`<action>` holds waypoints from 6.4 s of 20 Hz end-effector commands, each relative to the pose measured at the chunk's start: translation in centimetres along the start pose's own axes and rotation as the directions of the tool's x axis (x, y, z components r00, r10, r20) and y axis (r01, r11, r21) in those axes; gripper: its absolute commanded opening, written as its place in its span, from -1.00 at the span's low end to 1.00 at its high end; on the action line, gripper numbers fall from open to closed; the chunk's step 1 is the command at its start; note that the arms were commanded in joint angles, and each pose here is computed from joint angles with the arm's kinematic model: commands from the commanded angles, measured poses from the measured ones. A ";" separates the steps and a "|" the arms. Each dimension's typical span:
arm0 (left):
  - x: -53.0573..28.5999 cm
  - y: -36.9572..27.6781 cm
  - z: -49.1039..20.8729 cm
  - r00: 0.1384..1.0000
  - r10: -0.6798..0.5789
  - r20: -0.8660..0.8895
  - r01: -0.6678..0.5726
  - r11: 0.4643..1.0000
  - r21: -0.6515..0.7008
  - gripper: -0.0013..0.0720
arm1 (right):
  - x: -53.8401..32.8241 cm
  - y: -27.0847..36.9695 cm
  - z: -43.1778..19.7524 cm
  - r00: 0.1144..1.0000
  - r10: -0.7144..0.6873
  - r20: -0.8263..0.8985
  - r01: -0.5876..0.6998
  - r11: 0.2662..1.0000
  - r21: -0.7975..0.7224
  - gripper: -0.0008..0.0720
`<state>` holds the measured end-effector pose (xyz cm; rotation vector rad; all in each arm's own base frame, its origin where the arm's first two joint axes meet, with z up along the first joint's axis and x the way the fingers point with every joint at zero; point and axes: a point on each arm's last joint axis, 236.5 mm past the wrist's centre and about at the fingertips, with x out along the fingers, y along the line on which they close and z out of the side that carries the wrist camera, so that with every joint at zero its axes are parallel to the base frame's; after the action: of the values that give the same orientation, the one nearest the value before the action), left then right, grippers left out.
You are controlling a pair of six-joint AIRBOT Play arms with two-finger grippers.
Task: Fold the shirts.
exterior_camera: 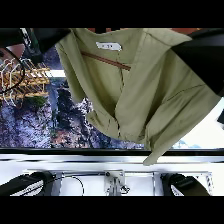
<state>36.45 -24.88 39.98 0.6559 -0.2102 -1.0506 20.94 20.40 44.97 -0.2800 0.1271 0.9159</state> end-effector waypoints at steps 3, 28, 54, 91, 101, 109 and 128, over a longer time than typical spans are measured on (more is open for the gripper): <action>0.6 2.5 0.9 0.993 0.113 0.039 -0.112 0.993 -0.028 -0.81 | 0.3 -0.7 0.3 1.000 -0.021 0.013 0.022 1.000 -0.018 -0.78; -1.5 5.9 1.1 0.968 0.249 0.038 -0.248 0.969 -0.020 -0.83 | -1.2 -7.0 -8.7 0.893 -0.263 -0.366 0.243 0.965 -0.101 0.29; -2.9 8.7 1.4 0.933 0.355 0.057 -0.353 0.935 -0.040 -0.81 | 3.9 -5.3 -6.4 0.964 -0.102 -0.247 0.060 0.983 -0.175 -0.78; -3.4 11.6 1.9 0.869 0.488 0.081 -0.396 0.784 -0.479 -0.30 | -0.5 -9.6 7.8 0.877 -0.343 0.337 0.400 0.909 -0.116 -0.78; 1.3 11.0 5.2 0.804 0.566 0.182 -0.387 0.731 -0.561 0.00 | -0.3 -8.4 7.0 0.902 -0.305 0.305 0.357 0.925 -0.130 -0.79; 0.3 10.4 6.4 0.811 0.554 0.190 -0.430 0.783 -0.450 0.35 | -0.1 -8.2 6.6 0.911 -0.295 0.288 0.346 0.927 -0.146 -0.78; 2.4 11.1 1.3 0.804 0.595 0.013 -0.501 0.688 -0.525 0.34 | 0.5 -7.5 6.5 0.924 -0.258 0.283 0.304 0.943 -0.132 -0.78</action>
<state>45.85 -22.66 46.75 0.0374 -0.2482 -0.5049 27.07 18.22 52.68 -0.3267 -0.2441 0.6622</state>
